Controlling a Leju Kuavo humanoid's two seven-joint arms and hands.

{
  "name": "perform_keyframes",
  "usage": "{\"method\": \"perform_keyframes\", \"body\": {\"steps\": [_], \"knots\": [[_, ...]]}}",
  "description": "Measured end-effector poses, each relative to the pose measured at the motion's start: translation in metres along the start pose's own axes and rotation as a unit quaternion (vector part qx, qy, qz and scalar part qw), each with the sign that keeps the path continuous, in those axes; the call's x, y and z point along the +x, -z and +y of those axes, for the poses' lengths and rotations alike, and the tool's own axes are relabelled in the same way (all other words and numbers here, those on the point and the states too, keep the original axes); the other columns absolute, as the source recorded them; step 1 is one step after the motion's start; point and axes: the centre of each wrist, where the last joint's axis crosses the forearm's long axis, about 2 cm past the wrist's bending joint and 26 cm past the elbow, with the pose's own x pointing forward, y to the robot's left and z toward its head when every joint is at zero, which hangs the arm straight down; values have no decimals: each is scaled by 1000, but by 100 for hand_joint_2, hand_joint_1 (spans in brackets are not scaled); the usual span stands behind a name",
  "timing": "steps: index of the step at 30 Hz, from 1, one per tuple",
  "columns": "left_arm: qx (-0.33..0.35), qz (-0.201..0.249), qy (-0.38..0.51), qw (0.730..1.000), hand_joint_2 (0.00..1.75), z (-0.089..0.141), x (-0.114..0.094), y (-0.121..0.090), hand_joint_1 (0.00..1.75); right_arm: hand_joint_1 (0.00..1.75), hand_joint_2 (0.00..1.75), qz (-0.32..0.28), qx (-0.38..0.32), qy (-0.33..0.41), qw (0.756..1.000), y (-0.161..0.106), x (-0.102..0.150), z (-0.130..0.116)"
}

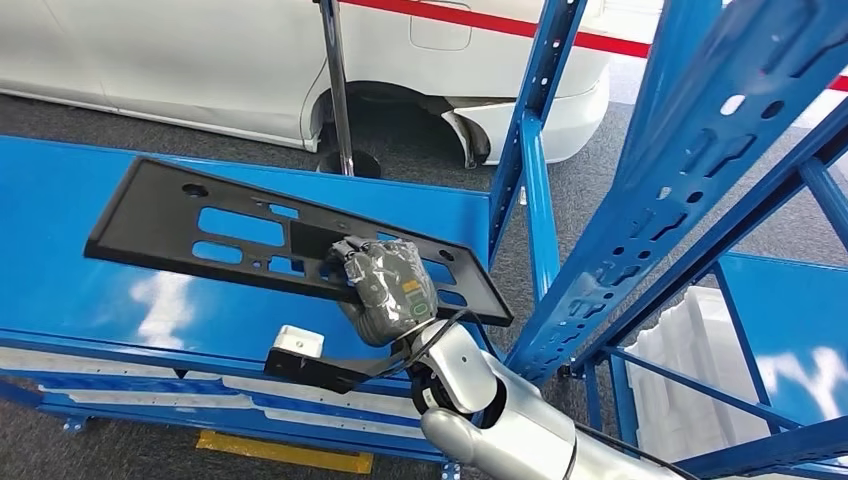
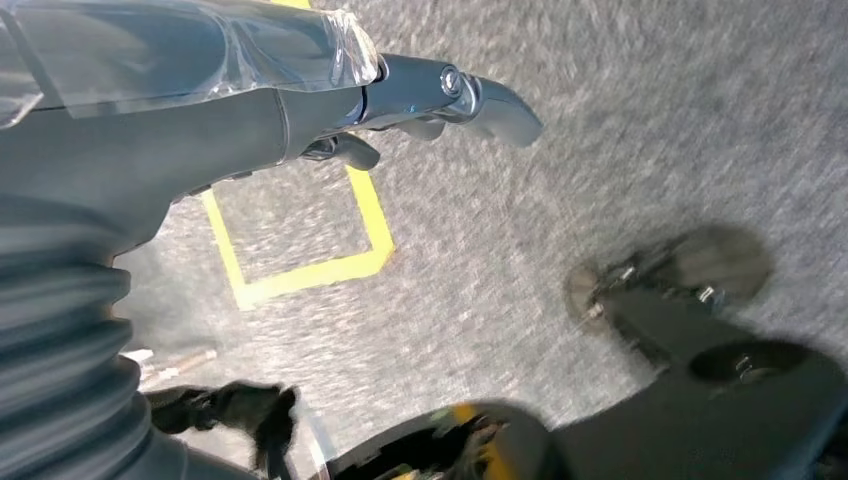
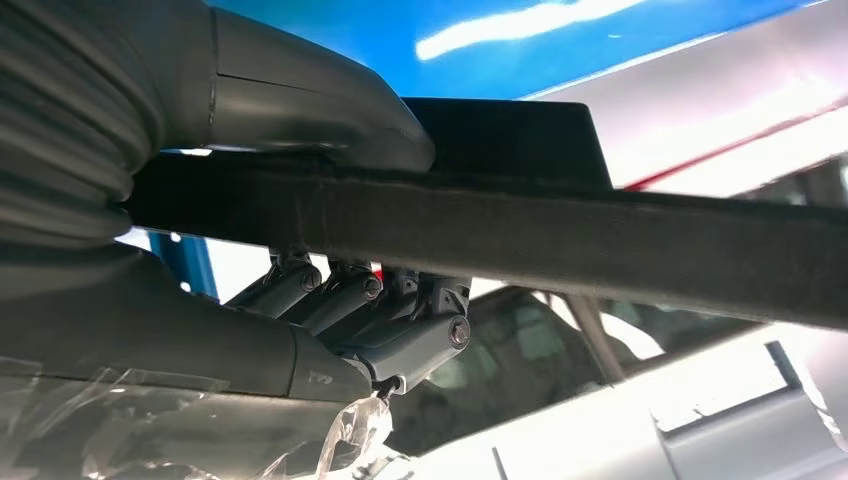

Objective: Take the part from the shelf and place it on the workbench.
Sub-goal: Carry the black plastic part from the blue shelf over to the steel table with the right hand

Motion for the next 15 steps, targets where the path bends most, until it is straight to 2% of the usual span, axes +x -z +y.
{"method": "perform_keyframes", "body": {"steps": [8,15], "knots": [[7,4,27,1000,175,6,9,1,0,175,175,28,3,0,1000,-4,-8,3],[4,-1,31,999,175,2,14,1,0,175,175,35,5,16,999,-8,-1,12]]}}
